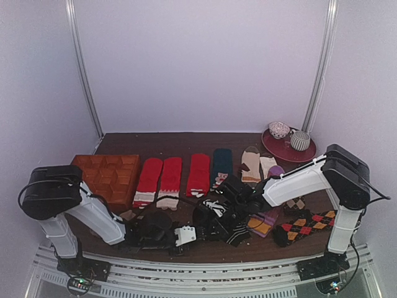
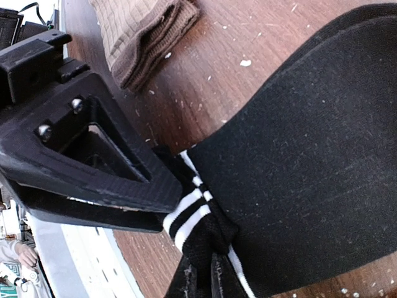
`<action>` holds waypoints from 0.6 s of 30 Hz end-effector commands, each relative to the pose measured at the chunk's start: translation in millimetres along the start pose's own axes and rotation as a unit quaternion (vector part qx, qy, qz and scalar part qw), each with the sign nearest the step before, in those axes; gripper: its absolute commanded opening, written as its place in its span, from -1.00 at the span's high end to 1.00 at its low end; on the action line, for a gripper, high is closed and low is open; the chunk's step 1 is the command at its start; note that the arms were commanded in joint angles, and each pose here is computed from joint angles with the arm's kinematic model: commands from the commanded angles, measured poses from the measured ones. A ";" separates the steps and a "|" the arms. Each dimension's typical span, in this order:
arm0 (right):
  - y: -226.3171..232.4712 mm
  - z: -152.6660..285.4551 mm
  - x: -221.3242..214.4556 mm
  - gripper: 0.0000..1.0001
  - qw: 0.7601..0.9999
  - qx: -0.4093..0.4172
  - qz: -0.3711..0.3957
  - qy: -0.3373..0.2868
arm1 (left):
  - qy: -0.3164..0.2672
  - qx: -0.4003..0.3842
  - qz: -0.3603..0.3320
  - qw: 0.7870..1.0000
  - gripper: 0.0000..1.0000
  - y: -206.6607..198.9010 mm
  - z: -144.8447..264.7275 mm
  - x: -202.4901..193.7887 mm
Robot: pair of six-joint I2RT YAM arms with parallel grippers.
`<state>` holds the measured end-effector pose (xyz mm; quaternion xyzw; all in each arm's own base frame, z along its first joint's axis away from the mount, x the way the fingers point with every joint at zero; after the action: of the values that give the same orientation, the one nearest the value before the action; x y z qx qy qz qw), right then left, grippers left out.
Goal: Roll the socks
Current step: Roll the sock at the center of the board.
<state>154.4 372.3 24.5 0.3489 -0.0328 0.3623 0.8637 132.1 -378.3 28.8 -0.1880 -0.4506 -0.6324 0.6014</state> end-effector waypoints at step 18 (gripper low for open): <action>-25.1 6.2 -44.4 0.45 0.996 -0.067 0.007 0.054 | 0.080 -0.036 0.145 0.986 1.00 -1.2 -6.8 -27.1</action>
<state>149.7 370.2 28.8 0.3572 -0.0328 0.3769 0.8540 143.2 -386.5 28.4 -0.2124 -0.4278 -0.5893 0.6516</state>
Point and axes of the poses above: each gripper's point midway between its finger pads, its own z axis back along the fingers, its own y axis along the line the jaws close on, x = y × z, the point moved 1 cm from there along z, back along the fingers, and after that the axes turned 1 degree about -z, right-handed, at the moved point
